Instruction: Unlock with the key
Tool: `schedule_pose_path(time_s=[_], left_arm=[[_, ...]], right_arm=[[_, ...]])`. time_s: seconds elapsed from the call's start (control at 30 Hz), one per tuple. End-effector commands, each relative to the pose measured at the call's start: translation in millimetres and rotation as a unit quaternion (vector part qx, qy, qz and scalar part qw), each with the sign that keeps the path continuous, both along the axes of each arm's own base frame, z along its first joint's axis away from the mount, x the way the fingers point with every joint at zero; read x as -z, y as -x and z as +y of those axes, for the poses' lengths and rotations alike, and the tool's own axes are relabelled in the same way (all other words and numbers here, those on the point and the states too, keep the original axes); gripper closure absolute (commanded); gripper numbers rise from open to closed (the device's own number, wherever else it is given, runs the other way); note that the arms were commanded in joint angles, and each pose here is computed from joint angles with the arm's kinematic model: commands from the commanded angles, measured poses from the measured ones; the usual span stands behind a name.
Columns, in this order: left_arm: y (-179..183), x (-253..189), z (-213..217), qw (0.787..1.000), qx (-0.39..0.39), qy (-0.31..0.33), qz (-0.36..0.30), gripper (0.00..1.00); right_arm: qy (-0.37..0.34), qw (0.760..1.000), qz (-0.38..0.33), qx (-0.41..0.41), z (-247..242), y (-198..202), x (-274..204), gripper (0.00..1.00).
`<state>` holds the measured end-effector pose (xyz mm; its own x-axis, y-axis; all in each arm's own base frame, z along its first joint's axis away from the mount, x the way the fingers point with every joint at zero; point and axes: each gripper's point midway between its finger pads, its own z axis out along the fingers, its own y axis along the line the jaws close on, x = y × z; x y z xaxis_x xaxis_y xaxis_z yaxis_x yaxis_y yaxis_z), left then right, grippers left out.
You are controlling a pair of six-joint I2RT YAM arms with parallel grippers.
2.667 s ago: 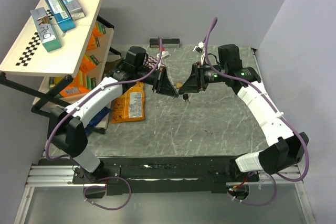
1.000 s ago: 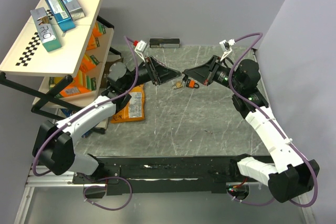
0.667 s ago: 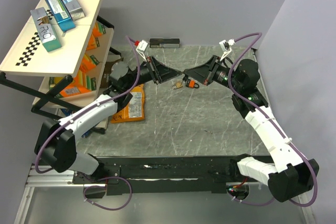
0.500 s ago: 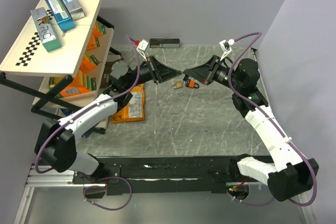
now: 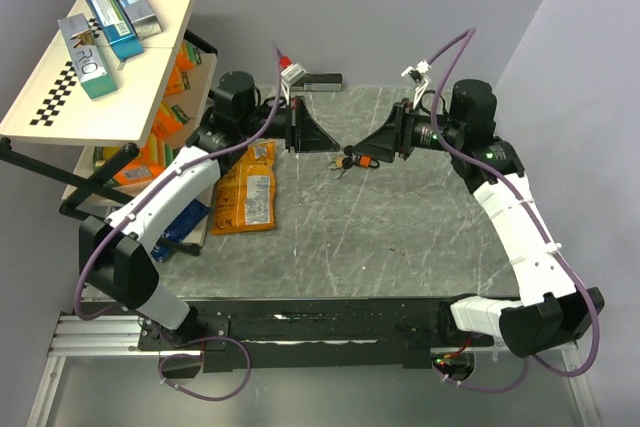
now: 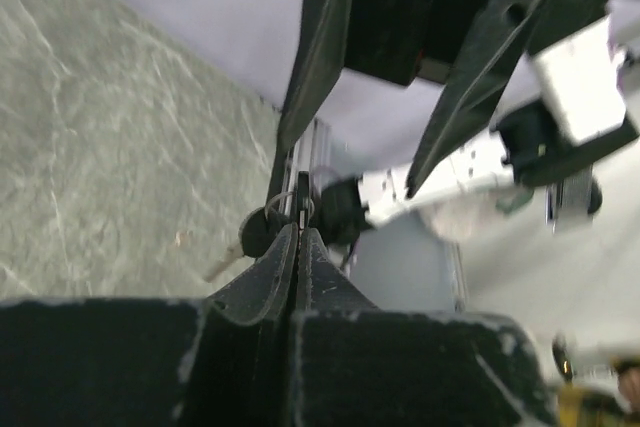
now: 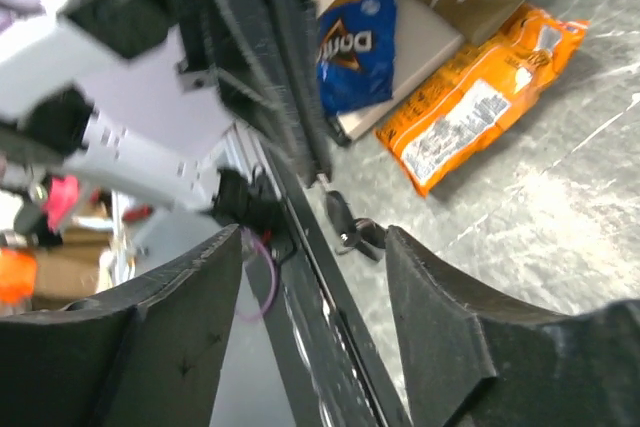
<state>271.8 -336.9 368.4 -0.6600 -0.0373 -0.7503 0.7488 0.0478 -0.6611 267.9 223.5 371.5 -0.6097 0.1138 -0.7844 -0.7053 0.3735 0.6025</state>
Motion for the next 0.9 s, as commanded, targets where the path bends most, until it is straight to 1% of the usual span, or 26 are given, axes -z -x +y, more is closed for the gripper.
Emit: schedule_pose_path(time_s=[0.0,0.03,0.1,0.13,0.17,0.27,0.5,0.7,0.73,0.77,0.8,0.83,0.87], left_arm=[[30.1,19.1,11.4,0.994,0.093,-0.063,-0.017,0.99],[33.2,18.4,11.3,0.993,0.101,-0.06,-0.013,0.99],[37.5,15.6,11.5,0.992,0.117,-0.055,-0.007,0.99],[38.4,15.2,11.7,0.991,0.121,-0.054,-0.005,0.99],[39.8,11.3,12.2,0.991,0.124,-0.052,-0.009,0.99],[44.9,10.2,12.9,0.989,0.139,-0.048,-0.003,0.99],[48.9,12.7,13.5,0.987,0.151,-0.047,0.007,0.99],[51.7,13.2,12.1,0.987,0.156,-0.049,0.006,0.99],[51.7,14.1,11.6,0.986,0.156,-0.05,0.007,0.99],[51.2,14.3,11.5,0.987,0.155,-0.051,0.006,0.99],[51.0,13.5,11.5,0.987,0.153,-0.051,0.004,0.99],[50.1,13.5,11.2,0.987,0.15,-0.051,0.002,0.99],[48.7,12.6,10.7,0.988,0.147,-0.05,-0.002,0.99]], right_arm=[[0.043,0.996,0.0,-0.077,-0.9,33.7,3.8,0.39],[0.049,0.995,-0.007,-0.086,0.5,36.3,2.2,0.41],[0.066,0.992,0.015,-0.102,8.6,41.6,15.0,0.46],[0.074,0.991,0.01,-0.107,10.9,42.1,17.8,0.48],[0.077,0.991,0.011,-0.108,12.6,41.9,19.9,0.51],[0.074,0.99,0.014,-0.12,18.2,42.7,21.9,0.58],[0.076,0.985,0.022,-0.153,29.5,51.2,25.6,0.64],[0.075,0.982,0.03,-0.169,36.8,57.8,30.2,0.72],[0.074,0.982,0.03,-0.171,37.5,58.0,30.0,0.75],[0.073,0.981,0.03,-0.175,38.9,59.0,29.9,0.83],[0.072,0.981,0.032,-0.177,39.4,59.9,30.9,0.87],[0.072,0.981,0.034,-0.179,39.8,60.4,31.8,0.96],[0.072,0.981,0.034,-0.178,39.8,60.3,32.2,1.0]])
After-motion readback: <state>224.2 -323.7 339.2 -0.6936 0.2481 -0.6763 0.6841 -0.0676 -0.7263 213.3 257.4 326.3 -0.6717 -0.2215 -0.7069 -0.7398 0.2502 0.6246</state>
